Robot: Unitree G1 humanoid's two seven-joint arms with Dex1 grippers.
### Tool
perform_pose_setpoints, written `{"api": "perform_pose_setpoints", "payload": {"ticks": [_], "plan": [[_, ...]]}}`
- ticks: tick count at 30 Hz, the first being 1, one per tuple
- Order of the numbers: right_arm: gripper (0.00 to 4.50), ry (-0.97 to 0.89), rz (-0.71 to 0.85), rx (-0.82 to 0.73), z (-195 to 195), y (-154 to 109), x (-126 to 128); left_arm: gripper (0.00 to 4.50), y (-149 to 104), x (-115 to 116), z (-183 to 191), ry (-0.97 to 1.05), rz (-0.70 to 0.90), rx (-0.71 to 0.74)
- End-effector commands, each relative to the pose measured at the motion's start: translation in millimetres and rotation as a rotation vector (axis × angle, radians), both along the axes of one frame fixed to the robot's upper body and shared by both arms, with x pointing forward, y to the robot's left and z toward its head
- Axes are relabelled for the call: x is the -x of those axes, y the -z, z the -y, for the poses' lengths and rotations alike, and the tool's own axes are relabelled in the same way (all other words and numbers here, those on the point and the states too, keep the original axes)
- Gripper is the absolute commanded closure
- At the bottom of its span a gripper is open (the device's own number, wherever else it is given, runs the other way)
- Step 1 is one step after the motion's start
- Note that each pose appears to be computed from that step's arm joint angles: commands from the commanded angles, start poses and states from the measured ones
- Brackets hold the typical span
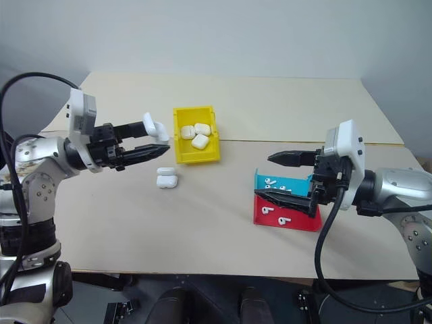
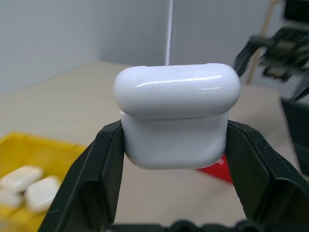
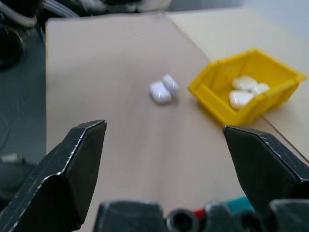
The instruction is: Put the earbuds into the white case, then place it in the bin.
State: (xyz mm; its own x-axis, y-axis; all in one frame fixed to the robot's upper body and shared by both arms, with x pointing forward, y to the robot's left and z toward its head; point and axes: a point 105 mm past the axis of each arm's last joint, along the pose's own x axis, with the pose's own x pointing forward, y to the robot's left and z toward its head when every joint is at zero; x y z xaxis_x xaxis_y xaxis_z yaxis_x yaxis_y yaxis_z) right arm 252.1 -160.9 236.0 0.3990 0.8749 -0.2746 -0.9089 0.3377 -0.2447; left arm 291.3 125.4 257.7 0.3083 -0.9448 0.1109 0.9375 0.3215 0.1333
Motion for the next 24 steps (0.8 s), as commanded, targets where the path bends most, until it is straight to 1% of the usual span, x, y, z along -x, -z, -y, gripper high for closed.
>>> {"api": "perform_pose_setpoints", "payload": {"ticks": [1,3,5,8,10,14,16,18,21,24], "plan": [[0.0,-0.02,0.041,0.155,9,1,-4,1.7,-2,23,19,0.134,0.067,0.051],[0.0,-0.041,0.077,0.307,17,9,-8,1.7,3,31,30,0.205,0.058,0.09],[0.0,-0.057,0.079,0.404,24,14,-11,1.7,8,36,38,0.246,0.053,0.098],[0.0,-0.069,0.013,0.484,31,22,-16,1.7,14,41,47,0.314,0.058,0.107],[0.0,-0.096,-0.004,0.584,34,32,-18,1.7,15,41,53,0.343,0.067,0.114],[0.0,-0.165,-0.055,0.637,30,42,-21,1.7,17,40,62,0.367,0.091,0.112],[0.38,-0.195,-0.071,0.673,28,49,-23,1.7,19,41,65,0.377,0.091,0.112],[0.9,-0.218,-0.09,0.704,26,60,-24,1.7,20,42,67,0.384,0.088,0.112],[1.95,-0.219,-0.106,0.724,24,67,-26,1.7,23,44,68,0.393,0.085,0.107],[1.95,-0.217,-0.122,0.727,22,70,-27,1.7,24,44,68,0.393,0.084,0.105]]}}
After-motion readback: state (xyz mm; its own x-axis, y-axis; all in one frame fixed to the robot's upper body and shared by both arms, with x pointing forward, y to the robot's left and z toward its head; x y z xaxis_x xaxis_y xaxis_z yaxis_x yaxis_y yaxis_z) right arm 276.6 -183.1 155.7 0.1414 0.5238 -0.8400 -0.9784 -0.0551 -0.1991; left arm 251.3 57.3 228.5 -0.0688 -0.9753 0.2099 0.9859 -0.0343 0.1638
